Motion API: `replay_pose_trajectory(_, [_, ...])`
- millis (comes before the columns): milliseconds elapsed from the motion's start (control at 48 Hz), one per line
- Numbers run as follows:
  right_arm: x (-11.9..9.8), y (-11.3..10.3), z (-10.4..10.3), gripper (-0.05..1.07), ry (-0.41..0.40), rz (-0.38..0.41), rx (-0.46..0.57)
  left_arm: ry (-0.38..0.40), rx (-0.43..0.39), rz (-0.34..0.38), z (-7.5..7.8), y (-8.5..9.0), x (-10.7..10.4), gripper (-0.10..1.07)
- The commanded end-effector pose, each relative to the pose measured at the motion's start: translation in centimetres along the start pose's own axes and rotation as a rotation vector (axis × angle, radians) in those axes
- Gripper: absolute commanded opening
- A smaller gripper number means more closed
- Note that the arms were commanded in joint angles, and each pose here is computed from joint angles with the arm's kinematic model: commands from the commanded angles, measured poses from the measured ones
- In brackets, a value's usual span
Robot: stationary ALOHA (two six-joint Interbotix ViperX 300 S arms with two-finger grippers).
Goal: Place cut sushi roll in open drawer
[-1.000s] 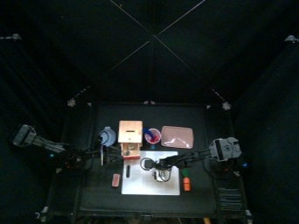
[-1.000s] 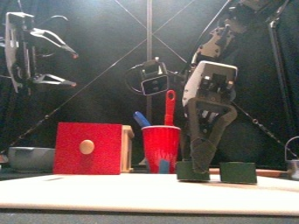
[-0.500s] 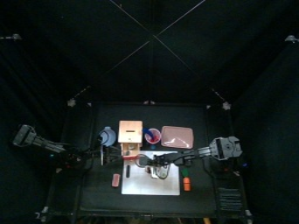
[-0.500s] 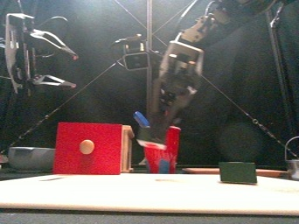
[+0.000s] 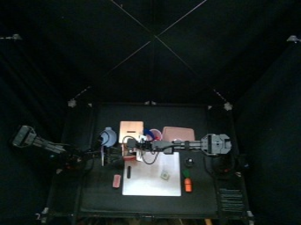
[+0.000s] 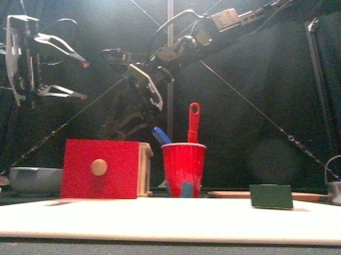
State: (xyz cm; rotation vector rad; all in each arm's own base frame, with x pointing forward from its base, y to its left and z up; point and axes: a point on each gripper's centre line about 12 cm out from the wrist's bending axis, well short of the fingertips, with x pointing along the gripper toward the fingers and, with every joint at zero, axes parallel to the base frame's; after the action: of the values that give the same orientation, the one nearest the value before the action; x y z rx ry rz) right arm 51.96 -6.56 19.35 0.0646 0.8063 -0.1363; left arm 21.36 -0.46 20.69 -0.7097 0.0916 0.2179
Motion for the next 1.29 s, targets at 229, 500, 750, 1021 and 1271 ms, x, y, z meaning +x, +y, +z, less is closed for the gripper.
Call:
replay_pose_trajectory(229, [-2.5, -0.4, 1.9, 1.02, -0.052, -0.003, 0.009, -0.016, 0.000, -0.009, 0.4, -0.2, -0.1, 0.95])
replay_pose_trajectory(500, [-6.5, 0.5, 0.3, 1.02, -0.042, 0.024, 0.029, -0.017, -0.002, -0.006, 0.4, -0.1, -0.1, 0.95])
replay_pose_trajectory(750, [-9.9, 5.1, -5.6, 1.02, 0.102, 0.148, 0.091, -0.023, -0.004, -0.006, 0.6, -0.1, 0.0, 0.95])
replay_pose_trajectory(1021, [-10.2, 8.4, -12.7, 1.02, 0.326, 0.247, 0.193, -0.026, -0.003, 0.002, 0.6, 0.1, 0.0, 0.95])
replay_pose_trajectory(1271, [-9.7, 8.7, -15.5, 1.02, 0.391, 0.239, 0.230, -0.031, -0.006, 0.008, 0.7, 0.2, 0.0, 0.95])
